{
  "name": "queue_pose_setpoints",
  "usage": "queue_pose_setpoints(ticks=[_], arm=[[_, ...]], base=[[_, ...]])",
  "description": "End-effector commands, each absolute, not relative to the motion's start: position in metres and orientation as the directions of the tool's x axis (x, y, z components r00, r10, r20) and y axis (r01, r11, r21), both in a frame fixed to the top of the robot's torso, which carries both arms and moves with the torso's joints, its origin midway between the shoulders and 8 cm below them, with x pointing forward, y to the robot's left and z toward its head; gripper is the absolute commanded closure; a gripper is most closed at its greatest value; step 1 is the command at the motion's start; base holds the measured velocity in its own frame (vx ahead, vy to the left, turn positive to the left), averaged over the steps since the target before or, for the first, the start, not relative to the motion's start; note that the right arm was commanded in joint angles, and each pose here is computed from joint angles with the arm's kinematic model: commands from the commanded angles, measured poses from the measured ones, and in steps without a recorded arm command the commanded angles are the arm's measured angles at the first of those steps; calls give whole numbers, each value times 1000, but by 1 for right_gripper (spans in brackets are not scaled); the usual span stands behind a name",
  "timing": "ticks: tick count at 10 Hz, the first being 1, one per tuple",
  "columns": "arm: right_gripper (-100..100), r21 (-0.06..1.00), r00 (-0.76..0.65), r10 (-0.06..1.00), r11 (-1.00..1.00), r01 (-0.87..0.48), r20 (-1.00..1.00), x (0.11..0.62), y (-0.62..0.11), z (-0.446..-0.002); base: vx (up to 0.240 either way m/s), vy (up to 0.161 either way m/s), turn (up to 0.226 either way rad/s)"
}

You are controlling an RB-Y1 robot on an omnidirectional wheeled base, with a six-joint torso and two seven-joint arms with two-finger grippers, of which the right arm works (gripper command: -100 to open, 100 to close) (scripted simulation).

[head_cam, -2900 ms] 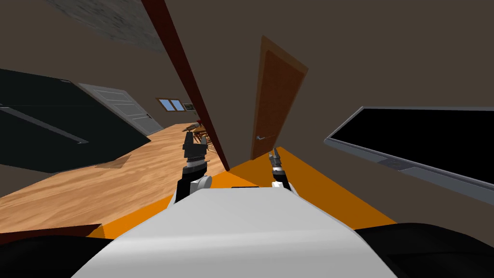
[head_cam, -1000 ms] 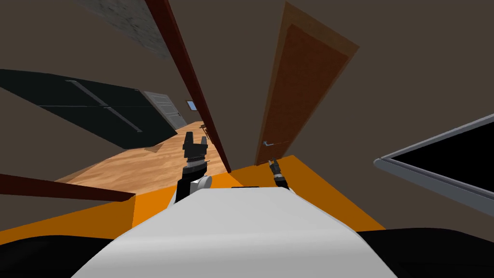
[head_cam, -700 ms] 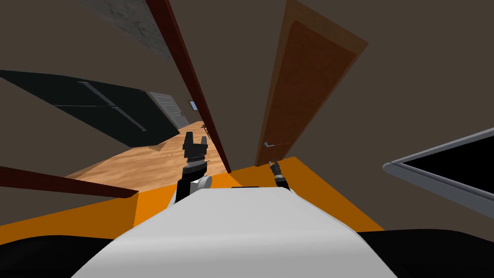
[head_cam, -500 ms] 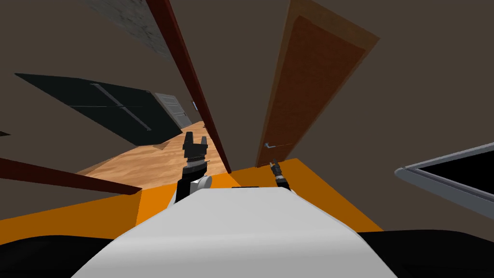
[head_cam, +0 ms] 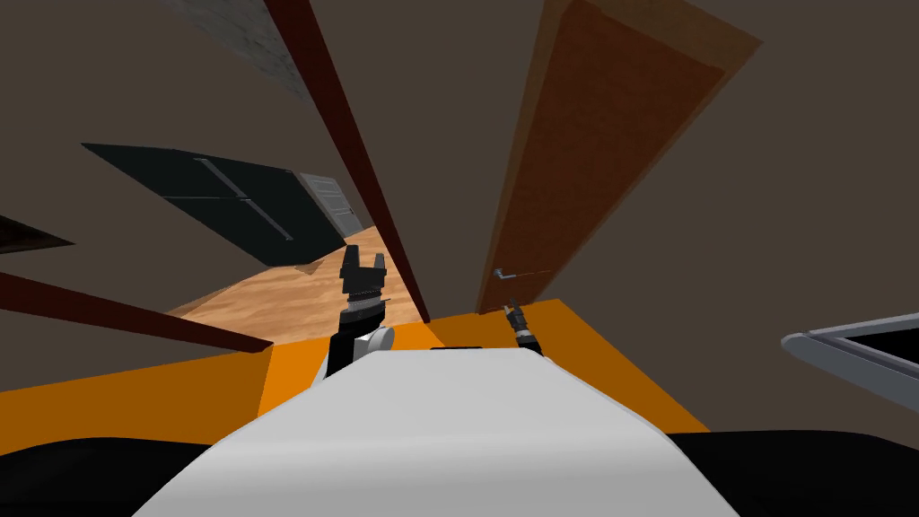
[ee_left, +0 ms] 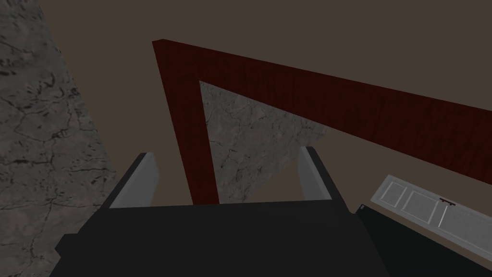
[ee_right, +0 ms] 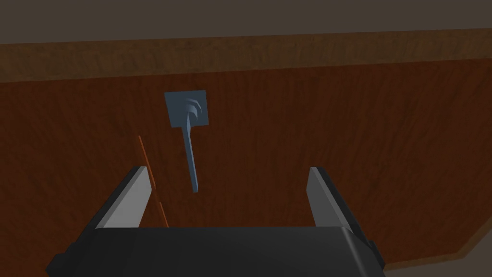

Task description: Pull the door open

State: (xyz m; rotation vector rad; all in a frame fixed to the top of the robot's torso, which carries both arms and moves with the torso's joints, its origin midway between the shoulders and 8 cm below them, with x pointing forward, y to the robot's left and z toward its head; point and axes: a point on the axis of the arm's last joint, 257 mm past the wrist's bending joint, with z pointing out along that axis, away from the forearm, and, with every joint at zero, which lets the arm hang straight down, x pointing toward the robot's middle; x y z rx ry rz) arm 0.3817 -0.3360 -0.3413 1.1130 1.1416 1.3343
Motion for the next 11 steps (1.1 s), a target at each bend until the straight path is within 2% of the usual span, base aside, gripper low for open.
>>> queue_pose_setpoints(ticks=[1,11], arm=[[-100,993,-56,998,-37,-108,31,379,-344,-349],[-100,1000,-19,1000,-12,-27,12,358,-394,-384]], base=[[67,-66,118],[77,-73,94]])
